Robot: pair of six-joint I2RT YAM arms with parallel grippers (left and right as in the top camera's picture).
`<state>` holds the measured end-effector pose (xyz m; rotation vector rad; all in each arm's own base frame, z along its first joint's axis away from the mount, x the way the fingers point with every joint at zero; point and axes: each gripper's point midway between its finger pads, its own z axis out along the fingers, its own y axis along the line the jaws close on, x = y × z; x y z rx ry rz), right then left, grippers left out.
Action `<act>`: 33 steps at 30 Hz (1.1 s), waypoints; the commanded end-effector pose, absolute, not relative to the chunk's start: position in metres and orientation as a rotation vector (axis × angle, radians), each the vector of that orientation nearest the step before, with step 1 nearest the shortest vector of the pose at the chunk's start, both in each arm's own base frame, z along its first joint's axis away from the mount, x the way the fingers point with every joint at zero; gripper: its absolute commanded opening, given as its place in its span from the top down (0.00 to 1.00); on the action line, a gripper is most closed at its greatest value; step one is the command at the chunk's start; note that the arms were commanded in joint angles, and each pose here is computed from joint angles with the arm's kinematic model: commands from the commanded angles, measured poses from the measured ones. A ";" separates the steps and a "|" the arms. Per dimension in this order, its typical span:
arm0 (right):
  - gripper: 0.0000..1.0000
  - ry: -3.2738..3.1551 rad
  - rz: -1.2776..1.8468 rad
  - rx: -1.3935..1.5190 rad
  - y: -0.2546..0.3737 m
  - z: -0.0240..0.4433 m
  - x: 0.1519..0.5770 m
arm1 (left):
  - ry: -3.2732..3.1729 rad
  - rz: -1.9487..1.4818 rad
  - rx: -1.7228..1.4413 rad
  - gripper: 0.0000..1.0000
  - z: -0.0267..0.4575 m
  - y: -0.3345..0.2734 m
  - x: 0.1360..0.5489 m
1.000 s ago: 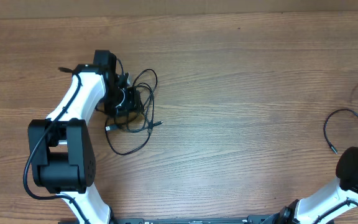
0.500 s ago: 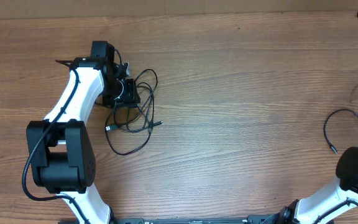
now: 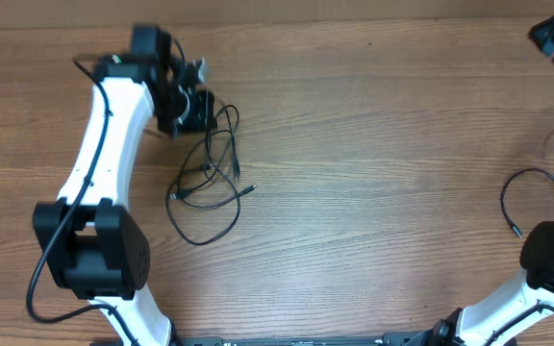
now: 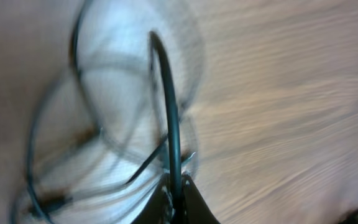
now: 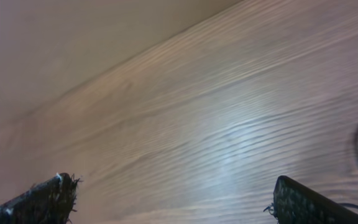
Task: Untangle cables
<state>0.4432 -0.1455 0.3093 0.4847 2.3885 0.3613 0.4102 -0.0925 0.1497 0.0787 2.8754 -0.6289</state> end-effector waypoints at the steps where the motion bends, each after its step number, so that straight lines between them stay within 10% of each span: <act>1: 0.00 2.396 0.512 0.209 -0.098 0.316 0.446 | 2.443 -0.626 0.392 0.96 0.314 -0.120 0.421; 10: 0.00 2.363 0.747 -0.138 -0.010 0.326 0.445 | 2.017 -0.650 0.498 0.96 0.464 -0.147 0.399; 33: 0.00 1.859 1.078 -1.267 0.258 0.356 0.361 | 1.638 -1.102 0.287 0.96 0.585 -0.173 0.399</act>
